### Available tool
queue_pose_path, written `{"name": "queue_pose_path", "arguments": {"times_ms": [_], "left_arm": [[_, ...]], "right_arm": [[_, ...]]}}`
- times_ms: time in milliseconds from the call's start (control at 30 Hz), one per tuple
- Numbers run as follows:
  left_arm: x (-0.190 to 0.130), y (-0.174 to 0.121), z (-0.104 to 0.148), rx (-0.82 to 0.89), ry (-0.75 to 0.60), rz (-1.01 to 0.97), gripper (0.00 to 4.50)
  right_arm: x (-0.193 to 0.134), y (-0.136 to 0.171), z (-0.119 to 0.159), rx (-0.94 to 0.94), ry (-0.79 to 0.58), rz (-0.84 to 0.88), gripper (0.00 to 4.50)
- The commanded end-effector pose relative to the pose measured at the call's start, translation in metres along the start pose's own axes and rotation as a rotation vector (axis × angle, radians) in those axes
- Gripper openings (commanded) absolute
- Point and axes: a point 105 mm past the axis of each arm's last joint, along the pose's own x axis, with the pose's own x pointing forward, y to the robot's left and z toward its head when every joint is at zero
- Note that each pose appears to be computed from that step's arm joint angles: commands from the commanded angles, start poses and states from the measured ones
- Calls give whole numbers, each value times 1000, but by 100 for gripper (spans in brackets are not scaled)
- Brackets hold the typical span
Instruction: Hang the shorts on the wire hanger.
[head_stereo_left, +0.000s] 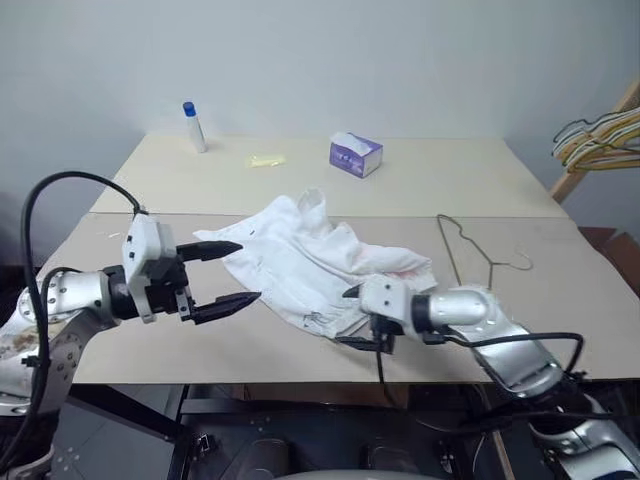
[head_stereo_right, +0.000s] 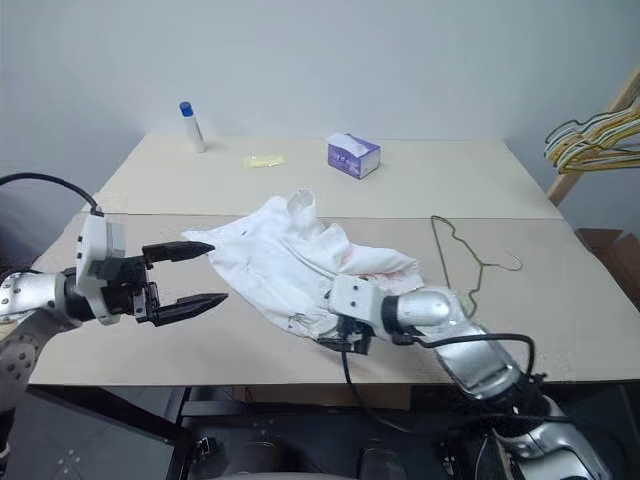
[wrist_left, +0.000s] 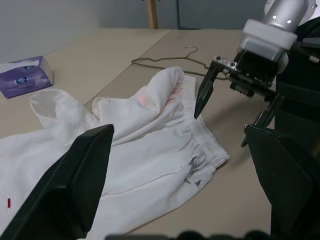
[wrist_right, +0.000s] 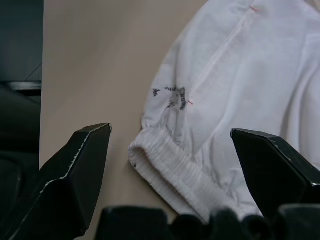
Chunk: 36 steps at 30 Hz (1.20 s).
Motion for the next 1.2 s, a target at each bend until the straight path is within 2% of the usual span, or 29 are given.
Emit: {"name": "queue_pose_path", "arguments": {"times_ms": [33, 100, 200, 267, 400, 567, 600, 867, 1000, 1200], "left_arm": [[1, 1, 7, 38, -11, 4, 450], [2, 0, 6, 38, -13, 6, 450], [2, -1, 5, 38, -15, 13, 450], [2, -2, 4, 38, -15, 21, 450], [2, -4, 2, 35, -18, 30, 450], [4, -4, 2, 34, -24, 33, 450], [5, -3, 1, 33, -26, 32, 450], [11, -1, 1, 35, -36, 9, 450], [15, -1, 1, 41, -40, -7, 450], [12, -2, -2, 63, -10, -18, 450]], "right_arm": [[17, -4, -12, 0, 116, -40, 448], [26, -6, -17, 23, 159, -57, 448], [30, -9, -20, 5, 201, -81, 390], [27, -12, -23, -27, 231, -97, 323], [17, -13, -15, -56, 200, -94, 179], [-12, -17, -27, -124, 235, -76, 9], [-22, -21, -34, -141, 263, -82, 2], [-79, -60, -69, -355, 364, -90, 2], [-96, -71, -82, -416, 422, -80, 125], [-100, -54, -73, -489, 439, -63, 328]]}}
